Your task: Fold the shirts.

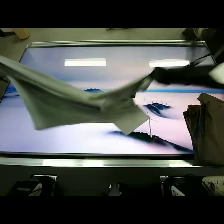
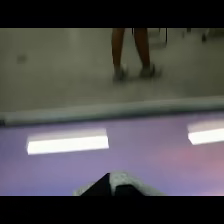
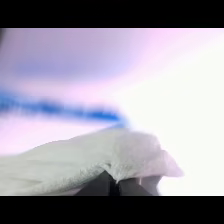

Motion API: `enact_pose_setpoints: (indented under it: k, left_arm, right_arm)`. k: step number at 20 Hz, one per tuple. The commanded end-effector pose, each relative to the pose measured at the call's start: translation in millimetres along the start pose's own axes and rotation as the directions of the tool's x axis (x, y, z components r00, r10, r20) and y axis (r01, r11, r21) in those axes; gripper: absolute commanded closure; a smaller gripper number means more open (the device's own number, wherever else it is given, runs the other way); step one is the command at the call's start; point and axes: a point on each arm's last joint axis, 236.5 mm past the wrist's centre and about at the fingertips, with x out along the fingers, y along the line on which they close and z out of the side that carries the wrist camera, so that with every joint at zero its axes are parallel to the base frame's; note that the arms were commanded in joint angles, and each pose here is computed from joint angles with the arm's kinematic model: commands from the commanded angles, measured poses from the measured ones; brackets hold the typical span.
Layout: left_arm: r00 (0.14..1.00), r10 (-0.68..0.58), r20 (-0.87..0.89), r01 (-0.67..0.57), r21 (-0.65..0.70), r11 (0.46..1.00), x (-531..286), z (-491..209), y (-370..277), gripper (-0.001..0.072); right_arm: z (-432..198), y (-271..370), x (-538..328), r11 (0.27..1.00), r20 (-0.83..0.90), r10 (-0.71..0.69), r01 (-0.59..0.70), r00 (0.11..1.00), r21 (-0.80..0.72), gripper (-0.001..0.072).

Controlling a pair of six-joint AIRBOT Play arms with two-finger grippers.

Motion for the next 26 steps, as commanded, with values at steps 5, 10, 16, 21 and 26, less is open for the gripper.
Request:
enact_pose_setpoints:
  k: [5, 10, 16, 21, 26]
  left_arm:
    - [0.959, 0.043, 0.281, -0.043, -0.007, 0.999, -130.3, 125.6, 8.2, 0.0682]
    - [0.994, 0.071, 0.082, -0.072, 0.008, 0.997, -75.8, 83.3, 16.6, 0.0682]
    - [0.852, 0.06, -0.52, -0.053, 0.028, 0.998, 74.3, -106.6, 18.9, 0.0681]
    - [0.546, 0.038, -0.837, -0.047, 0.014, 0.999, 154.6, -296.1, 14.7, 0.068]
    - [0.323, -0.059, -0.945, -0.125, -0.105, 0.987, 174.9, -403.5, -9.1, 0.0679]
  right_arm:
    - [100.4, 87.7, -336.8, 0.938, 0.775, -0.143, 0.335, 0.616, -0.093, 0.0691]
    - [112.9, 54.0, -301.6, 0.913, 0.722, -0.232, 0.402, 0.652, -0.07, 0.069]
    - [102.0, -78.2, -101.7, 0.882, 0.299, -0.442, 0.471, 0.845, -0.028, 0.0689]
    - [36.9, -174.4, 94.5, 0.9, -0.034, -0.389, 0.388, 0.921, 0.197, 0.0688]
    - [-95.3, -191.3, 205.5, 0.817, -0.416, -0.131, 0.336, 0.9, 0.469, 0.0688]
